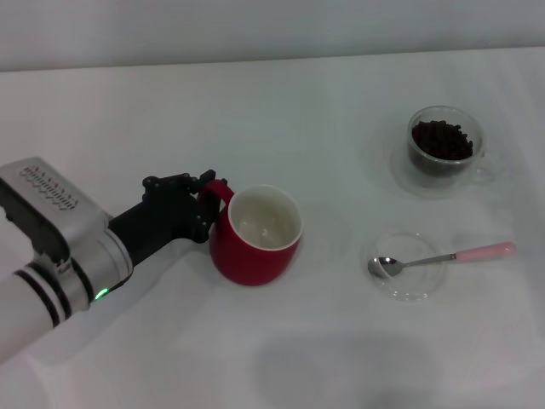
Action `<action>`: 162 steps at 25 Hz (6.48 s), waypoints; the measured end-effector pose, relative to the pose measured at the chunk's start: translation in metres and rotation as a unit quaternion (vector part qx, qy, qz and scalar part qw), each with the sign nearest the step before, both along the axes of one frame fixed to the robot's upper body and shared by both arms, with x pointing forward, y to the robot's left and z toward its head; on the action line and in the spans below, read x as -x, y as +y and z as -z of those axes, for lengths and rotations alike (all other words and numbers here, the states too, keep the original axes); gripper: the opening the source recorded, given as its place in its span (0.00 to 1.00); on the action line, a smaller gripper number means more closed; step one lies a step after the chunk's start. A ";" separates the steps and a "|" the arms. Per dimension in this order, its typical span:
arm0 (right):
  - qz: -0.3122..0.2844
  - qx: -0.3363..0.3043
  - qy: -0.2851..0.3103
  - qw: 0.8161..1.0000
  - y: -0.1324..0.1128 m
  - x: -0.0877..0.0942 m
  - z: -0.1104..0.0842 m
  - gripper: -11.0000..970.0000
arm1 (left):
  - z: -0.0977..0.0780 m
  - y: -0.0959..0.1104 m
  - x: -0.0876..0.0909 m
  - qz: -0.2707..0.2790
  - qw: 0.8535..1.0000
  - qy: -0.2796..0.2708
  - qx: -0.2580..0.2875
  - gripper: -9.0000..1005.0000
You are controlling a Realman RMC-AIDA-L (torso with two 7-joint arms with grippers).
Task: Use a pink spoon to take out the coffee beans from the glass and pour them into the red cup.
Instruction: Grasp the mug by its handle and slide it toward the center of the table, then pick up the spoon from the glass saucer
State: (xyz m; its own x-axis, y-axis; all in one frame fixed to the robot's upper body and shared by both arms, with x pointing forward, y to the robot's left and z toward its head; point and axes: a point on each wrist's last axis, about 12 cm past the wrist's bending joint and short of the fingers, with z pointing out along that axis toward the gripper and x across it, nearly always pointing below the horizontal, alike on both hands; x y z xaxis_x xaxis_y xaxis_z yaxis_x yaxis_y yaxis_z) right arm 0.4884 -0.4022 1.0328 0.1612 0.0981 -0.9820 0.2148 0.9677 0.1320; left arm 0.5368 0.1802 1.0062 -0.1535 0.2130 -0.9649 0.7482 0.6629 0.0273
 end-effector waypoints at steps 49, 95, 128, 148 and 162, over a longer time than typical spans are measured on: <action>0.002 0.011 0.004 1.000 -0.008 0.007 0.000 0.65 | 0.016 -0.008 0.022 0.018 0.999 0.037 -0.016 0.43; -0.206 -0.388 0.040 0.897 0.076 0.151 0.045 0.63 | -0.003 0.133 0.133 -0.111 0.978 -0.156 0.079 0.43; -0.192 -0.413 0.109 0.884 0.099 0.134 0.063 0.62 | -0.008 0.137 0.124 -0.136 0.973 -0.172 0.079 0.43; -0.197 -0.414 0.118 0.881 0.105 0.127 0.064 0.56 | -0.007 0.137 0.120 -0.140 0.973 -0.168 0.075 0.43; -0.201 -0.416 0.121 0.878 0.106 0.126 0.065 0.41 | -0.006 0.137 0.121 -0.141 0.973 -0.165 0.076 0.43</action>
State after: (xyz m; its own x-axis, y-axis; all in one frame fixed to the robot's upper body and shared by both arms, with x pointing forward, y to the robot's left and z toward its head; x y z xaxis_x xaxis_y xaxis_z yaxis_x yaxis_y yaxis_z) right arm 0.3620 -0.2960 0.9680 -0.2547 0.7998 -0.5435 -0.0021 0.5616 0.8274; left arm 0.4160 0.3168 1.0122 0.1393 0.0587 -0.9885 0.5030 0.8557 0.1217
